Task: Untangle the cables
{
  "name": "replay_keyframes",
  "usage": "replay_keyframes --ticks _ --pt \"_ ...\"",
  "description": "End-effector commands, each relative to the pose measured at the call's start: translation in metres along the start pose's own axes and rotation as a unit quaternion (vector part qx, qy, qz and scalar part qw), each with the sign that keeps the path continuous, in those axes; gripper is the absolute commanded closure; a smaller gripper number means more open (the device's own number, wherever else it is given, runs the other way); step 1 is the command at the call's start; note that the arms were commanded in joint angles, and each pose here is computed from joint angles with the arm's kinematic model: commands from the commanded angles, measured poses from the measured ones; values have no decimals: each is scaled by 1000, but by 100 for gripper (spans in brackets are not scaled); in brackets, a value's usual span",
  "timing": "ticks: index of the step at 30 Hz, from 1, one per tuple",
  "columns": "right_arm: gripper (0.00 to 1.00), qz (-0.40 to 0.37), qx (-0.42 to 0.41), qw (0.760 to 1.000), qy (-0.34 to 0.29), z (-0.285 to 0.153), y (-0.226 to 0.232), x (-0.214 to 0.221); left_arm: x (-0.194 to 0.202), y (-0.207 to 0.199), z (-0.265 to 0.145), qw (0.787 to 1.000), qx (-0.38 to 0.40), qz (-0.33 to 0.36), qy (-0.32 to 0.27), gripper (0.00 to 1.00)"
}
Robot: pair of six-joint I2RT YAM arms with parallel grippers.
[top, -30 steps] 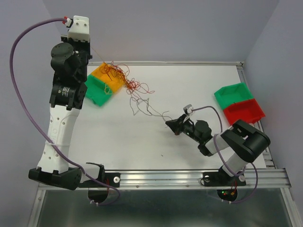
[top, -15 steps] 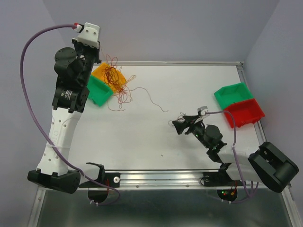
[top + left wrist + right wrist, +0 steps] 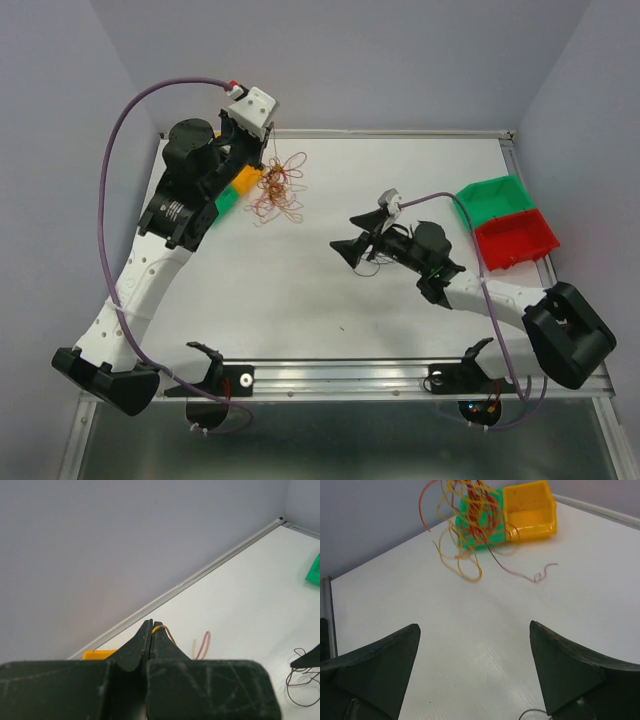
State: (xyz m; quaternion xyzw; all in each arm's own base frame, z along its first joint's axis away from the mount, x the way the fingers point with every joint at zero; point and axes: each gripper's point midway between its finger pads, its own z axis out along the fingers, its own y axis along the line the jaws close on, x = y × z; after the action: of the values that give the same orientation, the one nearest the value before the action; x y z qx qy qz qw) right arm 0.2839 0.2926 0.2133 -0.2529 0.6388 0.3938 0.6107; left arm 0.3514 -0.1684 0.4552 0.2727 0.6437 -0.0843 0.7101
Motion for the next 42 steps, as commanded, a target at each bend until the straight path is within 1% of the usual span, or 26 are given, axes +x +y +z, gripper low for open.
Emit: replay_keyframes --ticks 1,6,7,9,10,11,12,15,16,18,19,20,22,24,26,28,29,30,31,34,35,37,38,39,41,42 --pt "5 -44 -75 995 -39 38 18 -41 -25 -3 -13 999 1 -2 -38 100" --pt "4 -65 -22 996 -61 75 -10 -60 -23 -20 -12 999 31 -8 -33 100" --pt "7 -68 -1 995 -66 79 -18 -62 -22 -23 -12 999 36 -10 -32 100" --pt "52 -73 5 995 -64 87 -24 -60 -25 -28 -15 998 45 -10 -35 100" --pt "72 -71 -4 996 -61 88 -21 -58 -26 -29 -15 998 46 -10 -35 100" --pt "96 -68 -14 996 -56 88 -19 -53 -28 -28 -17 998 45 -10 -37 100" --pt "99 -65 -25 996 -54 87 -15 -52 -28 -27 -18 998 43 -8 -37 100" --pt "100 -48 -41 997 -37 76 -7 -37 -32 -7 -16 999 -11 3 -33 100" --pt "99 -46 -41 998 -34 72 -6 -32 -36 15 -19 997 -68 3 -32 100" --pt "99 -30 -30 999 -24 64 -8 -22 -41 40 -21 990 -134 17 -33 100" --pt "99 -23 -26 999 -13 55 -8 -10 -42 53 -24 985 -167 20 -34 100" --pt "96 -17 -25 1000 -7 49 -7 -3 -43 75 -30 973 -229 23 -31 100" --pt "91 -4 -17 1000 7 33 -7 15 -51 112 -45 948 -313 33 -35 100" --pt "89 6 -10 1000 10 22 -8 23 -50 132 -49 939 -342 39 -27 100" --pt "100 13 0 1000 10 7 -8 32 -50 155 -60 928 -369 41 -28 100" --pt "99 17 6 1000 12 -5 -7 39 -48 165 -66 922 -384 44 -29 100" --pt "92 19 2 1000 14 -9 -5 41 -45 168 -67 920 -387 46 -27 100" --pt "86 20 -2 1000 13 -11 -2 42 -43 167 -67 922 -384 46 -26 100" --pt "78 23 -8 1000 15 -16 0 45 -38 158 -58 933 -357 46 -28 100" --pt "77 25 -28 999 3 -19 9 40 -33 132 -45 958 -280 32 -41 100" --pt "76 27 -40 999 3 -19 14 39 -26 107 -32 976 -210 24 -44 100" --pt "75 29 -54 998 1 -20 19 37 -19 80 -19 988 -147 9 -43 100" --pt "75 31 -58 998 1 -20 21 37 -3 54 -9 996 -89 5 -24 100" --pt "75 33 -60 998 1 -20 21 37 7 43 -3 998 -69 1 -13 100" --pt "99 32 -71 997 2 -20 25 38 28 7 7 1000 -18 -1 10 100" --pt "99 34 -71 997 1 -19 25 37 37 -2 9 1000 -7 -3 21 100"
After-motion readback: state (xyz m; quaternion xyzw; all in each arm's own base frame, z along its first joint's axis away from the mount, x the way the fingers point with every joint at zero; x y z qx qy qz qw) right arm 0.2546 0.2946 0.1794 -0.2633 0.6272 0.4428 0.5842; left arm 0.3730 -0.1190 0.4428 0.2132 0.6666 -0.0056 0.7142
